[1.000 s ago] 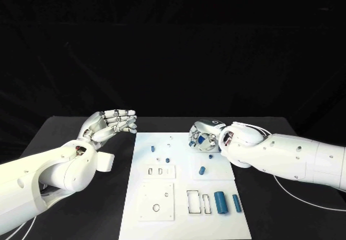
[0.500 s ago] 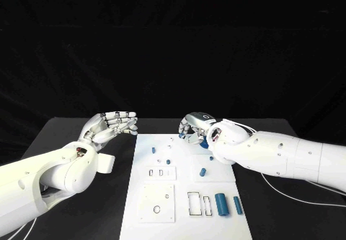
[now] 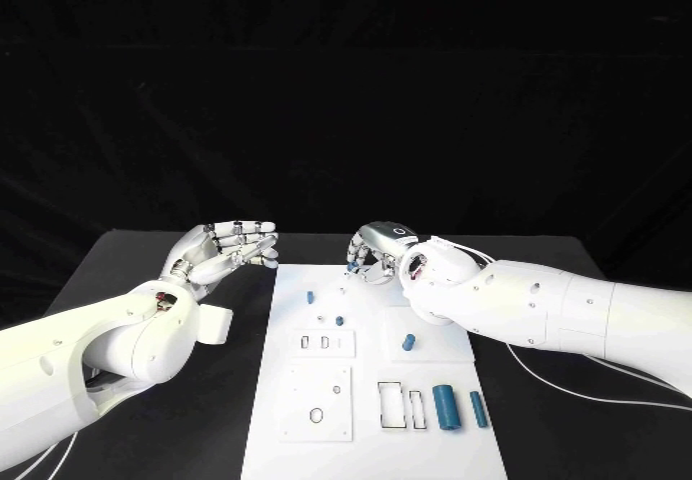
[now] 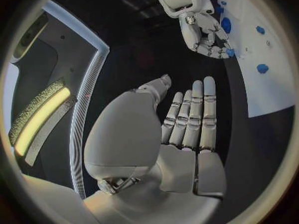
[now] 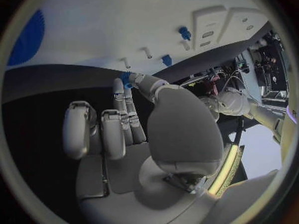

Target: Assemble the parts on the task board

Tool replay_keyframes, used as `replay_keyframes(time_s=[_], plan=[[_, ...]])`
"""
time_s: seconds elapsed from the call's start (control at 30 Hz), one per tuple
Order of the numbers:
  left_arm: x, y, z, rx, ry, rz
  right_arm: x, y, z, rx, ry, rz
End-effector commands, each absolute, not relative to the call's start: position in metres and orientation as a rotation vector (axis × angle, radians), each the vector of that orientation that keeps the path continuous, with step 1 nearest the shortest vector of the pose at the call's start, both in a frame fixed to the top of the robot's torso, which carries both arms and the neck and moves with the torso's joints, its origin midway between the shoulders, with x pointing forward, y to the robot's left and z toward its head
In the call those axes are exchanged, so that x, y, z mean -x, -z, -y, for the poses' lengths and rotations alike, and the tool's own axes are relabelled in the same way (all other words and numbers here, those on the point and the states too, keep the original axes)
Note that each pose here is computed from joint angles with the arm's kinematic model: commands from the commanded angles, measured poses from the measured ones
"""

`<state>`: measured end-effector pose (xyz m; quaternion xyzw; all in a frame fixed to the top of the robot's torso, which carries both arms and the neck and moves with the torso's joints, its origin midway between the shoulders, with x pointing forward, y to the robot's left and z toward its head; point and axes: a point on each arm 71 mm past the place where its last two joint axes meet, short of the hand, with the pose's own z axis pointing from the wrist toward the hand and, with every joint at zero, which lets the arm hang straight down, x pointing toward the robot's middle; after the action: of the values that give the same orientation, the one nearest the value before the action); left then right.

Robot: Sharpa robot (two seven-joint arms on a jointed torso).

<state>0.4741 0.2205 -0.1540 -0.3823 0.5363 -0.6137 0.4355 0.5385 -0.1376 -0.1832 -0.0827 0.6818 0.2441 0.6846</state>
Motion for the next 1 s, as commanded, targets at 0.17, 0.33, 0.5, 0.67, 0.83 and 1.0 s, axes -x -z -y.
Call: replay_keyframes(time_s=[0.17,0.33,0.5,0.67,0.83,1.0], plan=[[-0.473,0.152,-0.217,0.95,1.554,-1.342,-0.539,0.186,0.134,0.199,-0.549,-1.552],[-0.473,0.152,-0.216,0.949,1.556,-1.343,-0.541,0.188,0.134,0.203,-0.542,-1.566],[-0.473,0.152,-0.215,0.948,1.56,-1.345,-0.542,0.189,0.132,0.208,-0.537,-1.575],[-0.474,0.152,-0.215,0.948,1.56,-1.345,-0.543,0.192,0.131,0.211,-0.531,-1.586],[-0.474,0.151,-0.215,0.947,1.559,-1.344,-0.545,0.195,0.131,0.212,-0.522,-1.596],[-0.474,0.151,-0.215,0.946,1.56,-1.344,-0.546,0.196,0.132,0.213,-0.509,-1.602]])
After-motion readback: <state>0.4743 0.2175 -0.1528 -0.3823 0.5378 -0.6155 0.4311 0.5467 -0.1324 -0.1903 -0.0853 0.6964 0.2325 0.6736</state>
